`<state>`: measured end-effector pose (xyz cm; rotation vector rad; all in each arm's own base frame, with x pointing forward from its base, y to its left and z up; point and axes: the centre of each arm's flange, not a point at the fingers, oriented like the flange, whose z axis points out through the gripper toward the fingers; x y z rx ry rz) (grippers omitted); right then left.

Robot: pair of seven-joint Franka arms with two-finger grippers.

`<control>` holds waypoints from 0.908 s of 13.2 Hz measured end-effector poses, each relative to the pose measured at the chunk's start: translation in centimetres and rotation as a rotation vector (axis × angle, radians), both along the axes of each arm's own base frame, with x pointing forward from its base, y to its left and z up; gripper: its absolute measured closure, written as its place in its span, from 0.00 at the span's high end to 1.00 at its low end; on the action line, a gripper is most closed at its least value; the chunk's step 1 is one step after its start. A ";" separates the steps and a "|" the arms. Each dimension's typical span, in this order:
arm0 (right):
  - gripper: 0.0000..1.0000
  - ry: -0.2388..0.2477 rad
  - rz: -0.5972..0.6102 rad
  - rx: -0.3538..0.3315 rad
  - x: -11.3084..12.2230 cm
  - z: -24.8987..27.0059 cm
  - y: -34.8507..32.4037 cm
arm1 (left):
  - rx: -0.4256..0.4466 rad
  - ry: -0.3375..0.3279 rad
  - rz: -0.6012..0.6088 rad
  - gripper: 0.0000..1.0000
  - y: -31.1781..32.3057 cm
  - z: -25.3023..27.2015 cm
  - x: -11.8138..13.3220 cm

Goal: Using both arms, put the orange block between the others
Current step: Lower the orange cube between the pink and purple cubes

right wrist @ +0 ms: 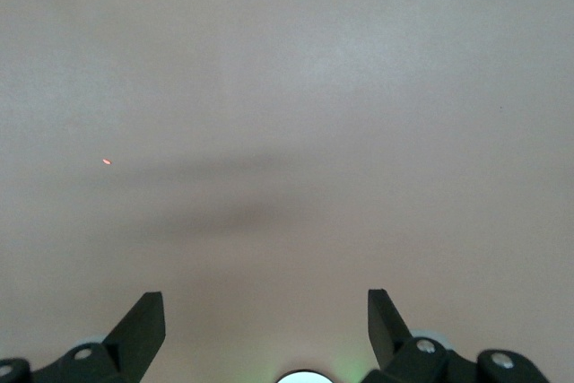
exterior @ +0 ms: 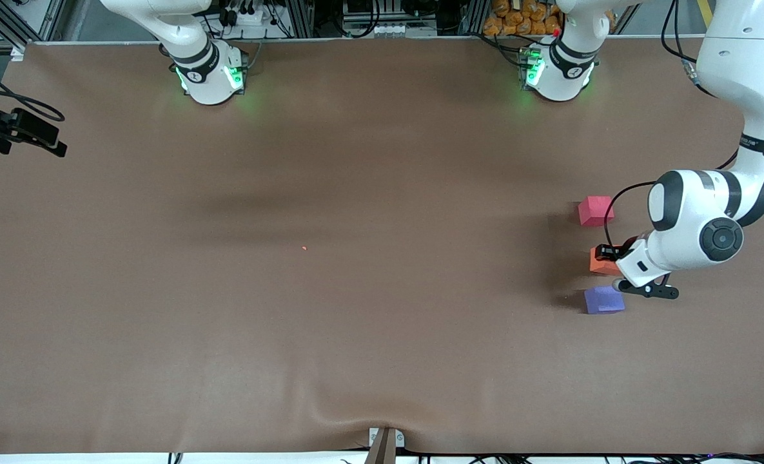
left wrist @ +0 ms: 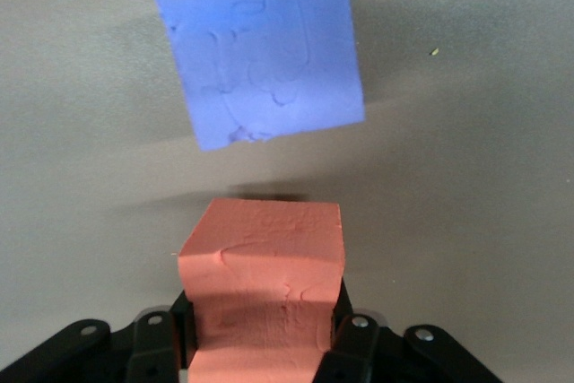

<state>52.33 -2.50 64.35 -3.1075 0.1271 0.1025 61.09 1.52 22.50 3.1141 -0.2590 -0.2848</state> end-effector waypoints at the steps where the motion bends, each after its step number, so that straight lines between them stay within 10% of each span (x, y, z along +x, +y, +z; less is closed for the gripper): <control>1: 1.00 0.000 0.000 0.000 0.0 0.0 0.0 | -0.001 0.001 -0.004 0.56 -0.3 -0.2 0.0; 12: 1.00 0.003 0.000 0.000 0.1 -0.1 0.0 | 0.006 0.014 0.039 0.56 -0.7 -1.2 -0.3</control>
